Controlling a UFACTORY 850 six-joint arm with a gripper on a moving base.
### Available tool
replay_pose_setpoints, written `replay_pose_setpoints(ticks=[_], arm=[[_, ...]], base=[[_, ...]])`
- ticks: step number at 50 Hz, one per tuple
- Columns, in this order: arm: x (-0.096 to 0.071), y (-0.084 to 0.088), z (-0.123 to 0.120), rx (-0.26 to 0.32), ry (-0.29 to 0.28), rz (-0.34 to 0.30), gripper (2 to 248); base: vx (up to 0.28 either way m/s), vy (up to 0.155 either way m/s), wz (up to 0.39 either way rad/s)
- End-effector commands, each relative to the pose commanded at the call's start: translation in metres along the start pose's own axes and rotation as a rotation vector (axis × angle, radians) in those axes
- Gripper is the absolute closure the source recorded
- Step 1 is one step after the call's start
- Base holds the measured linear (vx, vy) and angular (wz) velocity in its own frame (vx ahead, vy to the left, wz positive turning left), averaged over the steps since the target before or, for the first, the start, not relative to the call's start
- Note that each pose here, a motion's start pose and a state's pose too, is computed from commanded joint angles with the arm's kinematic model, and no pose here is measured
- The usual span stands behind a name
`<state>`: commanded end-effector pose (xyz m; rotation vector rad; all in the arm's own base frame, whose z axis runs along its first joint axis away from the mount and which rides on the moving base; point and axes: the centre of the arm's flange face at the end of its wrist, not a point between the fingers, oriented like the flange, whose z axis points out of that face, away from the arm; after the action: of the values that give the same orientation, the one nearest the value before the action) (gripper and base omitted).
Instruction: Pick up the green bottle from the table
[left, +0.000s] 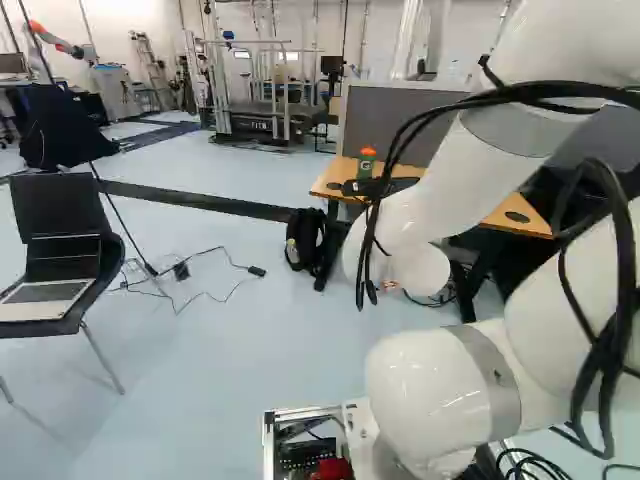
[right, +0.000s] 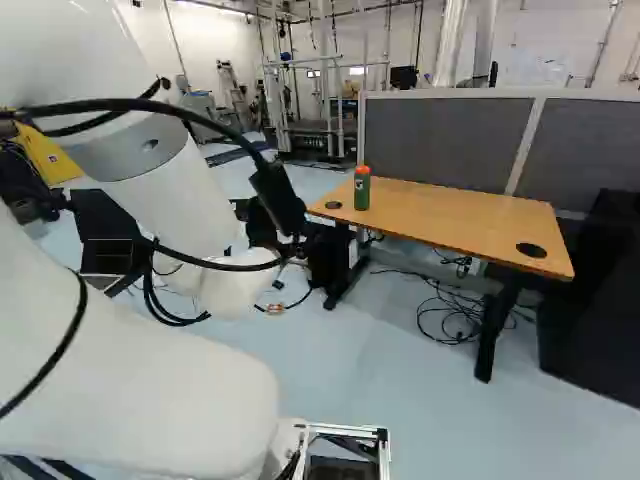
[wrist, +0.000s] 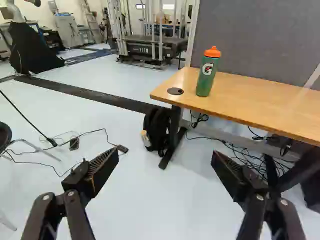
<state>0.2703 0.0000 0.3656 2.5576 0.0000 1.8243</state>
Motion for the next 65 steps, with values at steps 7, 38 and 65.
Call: replay_pose_setpoints(ticks=[7, 38, 65], arm=[[0.0000, 0.0000, 0.0000, 0.000, 0.000, 0.000, 3], [0.0000, 0.0000, 0.0000, 0.000, 0.000, 0.000, 3], [0.0000, 0.0000, 0.0000, 0.000, 0.000, 0.000, 3]], base=[[0.061, 0.001, -0.006], [0.171, 0.003, -0.010], [0.165, -0.019, -0.108]])
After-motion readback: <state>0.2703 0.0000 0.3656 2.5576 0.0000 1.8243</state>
